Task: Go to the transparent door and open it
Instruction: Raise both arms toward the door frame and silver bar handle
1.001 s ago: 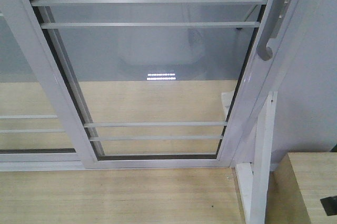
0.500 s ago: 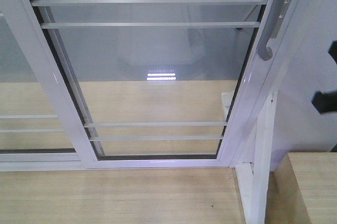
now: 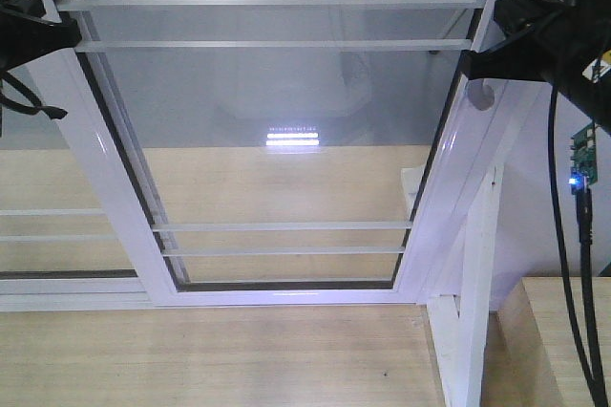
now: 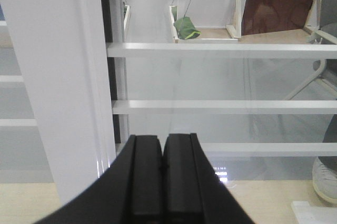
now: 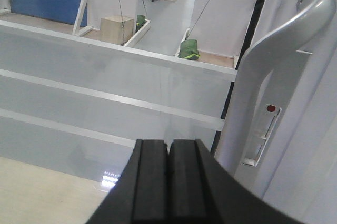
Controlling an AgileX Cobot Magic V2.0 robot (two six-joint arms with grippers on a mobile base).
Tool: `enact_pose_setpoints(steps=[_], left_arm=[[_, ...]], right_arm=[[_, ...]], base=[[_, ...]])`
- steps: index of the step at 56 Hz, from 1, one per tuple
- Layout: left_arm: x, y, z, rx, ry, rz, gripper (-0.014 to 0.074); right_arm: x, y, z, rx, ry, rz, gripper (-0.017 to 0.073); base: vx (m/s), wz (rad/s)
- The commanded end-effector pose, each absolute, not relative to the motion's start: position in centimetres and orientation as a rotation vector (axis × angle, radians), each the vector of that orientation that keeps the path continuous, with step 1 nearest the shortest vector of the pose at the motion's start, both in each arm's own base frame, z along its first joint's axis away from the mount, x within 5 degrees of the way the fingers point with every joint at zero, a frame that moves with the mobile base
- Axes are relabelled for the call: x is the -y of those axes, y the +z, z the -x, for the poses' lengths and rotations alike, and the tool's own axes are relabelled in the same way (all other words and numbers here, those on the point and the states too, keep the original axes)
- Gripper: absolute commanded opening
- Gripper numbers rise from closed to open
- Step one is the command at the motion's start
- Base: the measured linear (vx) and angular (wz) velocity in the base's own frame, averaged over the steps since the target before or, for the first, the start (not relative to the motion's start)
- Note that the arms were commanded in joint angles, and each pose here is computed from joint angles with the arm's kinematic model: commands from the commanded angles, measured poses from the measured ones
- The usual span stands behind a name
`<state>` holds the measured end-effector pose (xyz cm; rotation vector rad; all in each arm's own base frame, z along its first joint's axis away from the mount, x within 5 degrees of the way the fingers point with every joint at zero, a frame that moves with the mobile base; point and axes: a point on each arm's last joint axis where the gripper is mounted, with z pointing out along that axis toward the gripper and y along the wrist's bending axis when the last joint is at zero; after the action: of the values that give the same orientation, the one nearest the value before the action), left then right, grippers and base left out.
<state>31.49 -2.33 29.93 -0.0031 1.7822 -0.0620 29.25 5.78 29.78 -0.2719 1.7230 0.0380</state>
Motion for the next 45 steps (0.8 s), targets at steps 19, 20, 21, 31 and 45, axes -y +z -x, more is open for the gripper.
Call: enact_pose_setpoints(steps=[19, 20, 21, 31, 45], left_arm=[[2.39, 33.41, -31.25, -1.593, -0.046, -0.018, 0.0077], [2.41, 33.41, -31.24, -1.592, -0.043, -0.024, 0.0088], [2.46, 33.41, -31.24, -1.591, -0.037, -0.038, 0.0104], [2.62, 33.47, -31.24, -1.583, -0.014, -0.089, 0.0283], [2.59, 33.77, -31.26, -1.547, -0.013, -0.083, 0.0581]], right_arm=[[-5.57, 32.83, -29.45, -1.529, 0.028, 0.232, 0.0028], [-5.58, 32.8, -29.45, -1.531, 0.028, 0.233, 0.0034], [-5.58, 32.76, -29.45, -1.536, 0.027, 0.235, 0.0045], [-5.6, 32.7, -29.44, -1.542, 0.026, 0.24, 0.0191], [-5.47, 32.78, -29.46, -1.538, 0.039, 0.205, 0.0597]], base=[[0.0, 0.0], [0.0, 0.0], [0.0, 0.0], [0.0, 0.0], [0.0, 0.0]])
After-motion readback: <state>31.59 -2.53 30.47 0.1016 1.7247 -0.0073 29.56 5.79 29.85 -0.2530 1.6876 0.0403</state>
